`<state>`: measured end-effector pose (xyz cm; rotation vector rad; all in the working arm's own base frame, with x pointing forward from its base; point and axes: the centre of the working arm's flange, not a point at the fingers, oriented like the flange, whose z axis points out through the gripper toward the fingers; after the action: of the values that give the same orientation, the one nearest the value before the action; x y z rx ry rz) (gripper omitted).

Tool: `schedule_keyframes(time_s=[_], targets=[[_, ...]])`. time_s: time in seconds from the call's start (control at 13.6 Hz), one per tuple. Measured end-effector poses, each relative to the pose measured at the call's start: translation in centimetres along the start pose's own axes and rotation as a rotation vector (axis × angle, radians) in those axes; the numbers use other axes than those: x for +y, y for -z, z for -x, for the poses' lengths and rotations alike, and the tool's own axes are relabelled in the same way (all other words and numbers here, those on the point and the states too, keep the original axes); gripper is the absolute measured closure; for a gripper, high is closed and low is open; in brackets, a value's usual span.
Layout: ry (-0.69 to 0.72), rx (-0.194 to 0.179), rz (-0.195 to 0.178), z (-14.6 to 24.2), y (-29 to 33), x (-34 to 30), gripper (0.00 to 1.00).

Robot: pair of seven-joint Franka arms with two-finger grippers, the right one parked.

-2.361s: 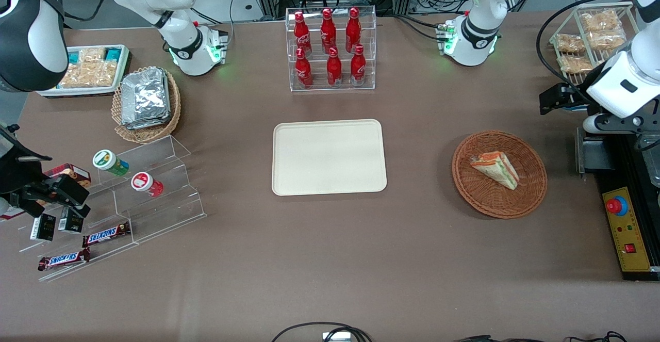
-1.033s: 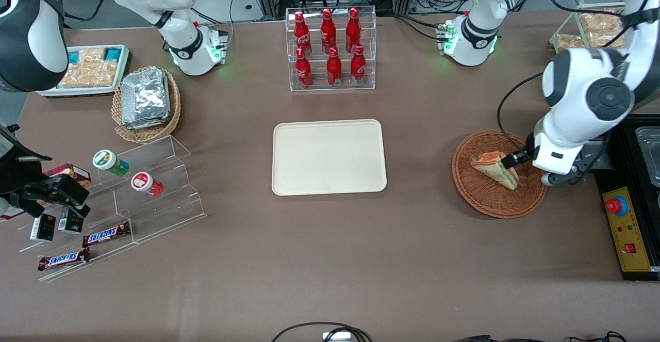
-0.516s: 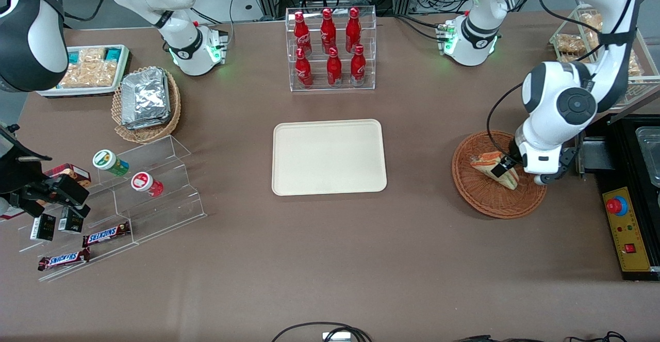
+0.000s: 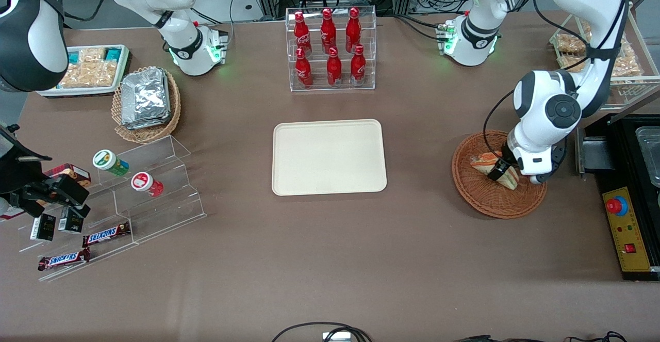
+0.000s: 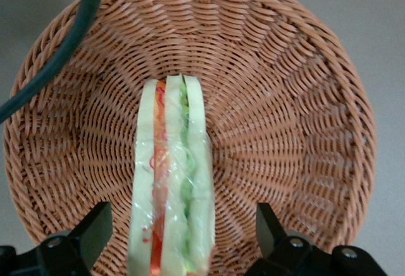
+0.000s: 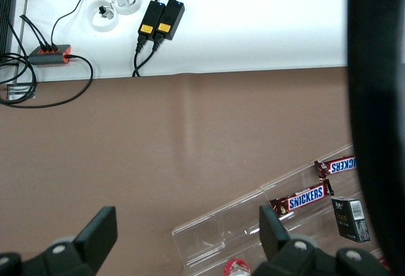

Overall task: Place sandwich from basket to tray
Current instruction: 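Lower the open left gripper around the sandwich and close it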

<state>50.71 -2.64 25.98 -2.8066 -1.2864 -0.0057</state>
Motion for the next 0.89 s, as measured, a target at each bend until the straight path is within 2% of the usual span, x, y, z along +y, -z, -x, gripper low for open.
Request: schedule_keyframes(time_s=[0.66,0.74,0.81,0.89], targets=[[0.073,-0.019,0.01,-0.2,-4.2,-0.4,0.02],[0.075,-0.02,0.011,-0.2,-4.2,-0.4,0.04],[0.076,-0.019,0.011,-0.2,-4.2,-0.4,0.13],[0.076,-0.019,0.011,-0.2,-4.2,-0.4,0.26]])
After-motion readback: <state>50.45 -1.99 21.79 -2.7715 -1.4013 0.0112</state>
